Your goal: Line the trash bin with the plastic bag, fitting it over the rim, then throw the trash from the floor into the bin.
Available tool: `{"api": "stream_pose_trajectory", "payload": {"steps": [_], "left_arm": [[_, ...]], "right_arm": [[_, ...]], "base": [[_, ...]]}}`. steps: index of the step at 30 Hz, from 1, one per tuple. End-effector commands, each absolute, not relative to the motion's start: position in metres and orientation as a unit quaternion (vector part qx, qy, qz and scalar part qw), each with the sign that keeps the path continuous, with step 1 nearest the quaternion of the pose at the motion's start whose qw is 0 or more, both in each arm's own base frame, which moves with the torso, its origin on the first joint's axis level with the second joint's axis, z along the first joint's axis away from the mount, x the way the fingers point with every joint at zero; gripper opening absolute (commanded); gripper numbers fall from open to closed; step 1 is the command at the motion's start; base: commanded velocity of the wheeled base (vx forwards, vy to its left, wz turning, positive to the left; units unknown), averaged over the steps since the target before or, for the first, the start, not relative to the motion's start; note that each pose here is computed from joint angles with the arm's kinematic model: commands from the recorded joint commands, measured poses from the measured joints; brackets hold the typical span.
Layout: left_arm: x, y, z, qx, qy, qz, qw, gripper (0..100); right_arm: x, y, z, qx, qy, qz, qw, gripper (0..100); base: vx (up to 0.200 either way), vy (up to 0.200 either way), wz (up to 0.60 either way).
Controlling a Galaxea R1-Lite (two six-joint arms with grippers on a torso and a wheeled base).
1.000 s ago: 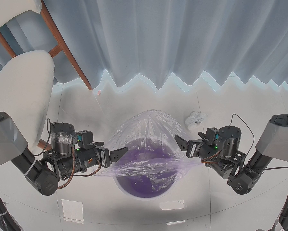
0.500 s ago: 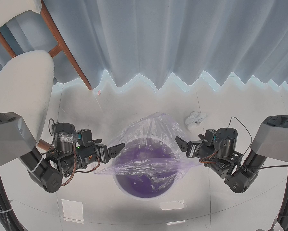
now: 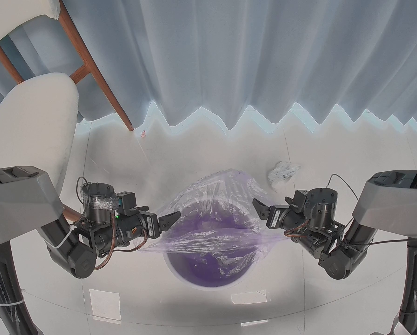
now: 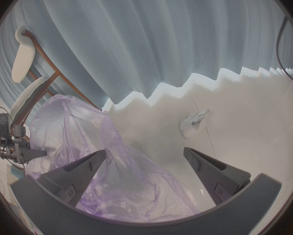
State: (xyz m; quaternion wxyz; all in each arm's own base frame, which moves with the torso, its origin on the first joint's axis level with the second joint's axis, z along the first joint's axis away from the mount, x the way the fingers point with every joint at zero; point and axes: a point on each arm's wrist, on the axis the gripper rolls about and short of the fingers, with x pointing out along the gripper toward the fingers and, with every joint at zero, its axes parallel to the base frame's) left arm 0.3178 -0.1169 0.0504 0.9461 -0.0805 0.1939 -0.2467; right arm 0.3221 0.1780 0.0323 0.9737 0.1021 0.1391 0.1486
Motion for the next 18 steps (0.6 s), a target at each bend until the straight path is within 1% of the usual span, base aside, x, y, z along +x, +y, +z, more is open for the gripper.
{"api": "stream_pose_trajectory", "payload": {"steps": [1, 6, 7, 10, 18], "left_arm": [[0.323, -0.116, 0.046, -0.084, 0.196, -0.242, 0.946, 100], [0.327, -0.117, 0.044, -0.097, 0.198, -0.24, 0.946, 100], [0.329, -0.118, 0.049, -0.112, 0.184, -0.24, 0.947, 100], [0.331, -0.119, 0.052, -0.119, 0.165, -0.241, 0.949, 100], [0.347, -0.116, 0.044, -0.118, 0.153, -0.193, 0.962, 100]], "right_arm": [[0.327, 0.176, 0.031, 0.105, 0.136, 0.143, 0.975, 100], [0.333, 0.174, 0.035, 0.112, 0.126, 0.138, 0.976, 100], [0.336, 0.173, 0.04, 0.121, 0.108, 0.139, 0.977, 100], [0.338, 0.173, 0.041, 0.126, 0.096, 0.139, 0.978, 100], [0.353, 0.166, 0.035, 0.129, 0.089, 0.122, 0.98, 100]], "base": [[0.0, 0.0, 0.0], [0.0, 0.0, 0.0], [0.0, 0.0, 0.0], [0.0, 0.0, 0.0], [0.0, 0.0, 0.0]]}}
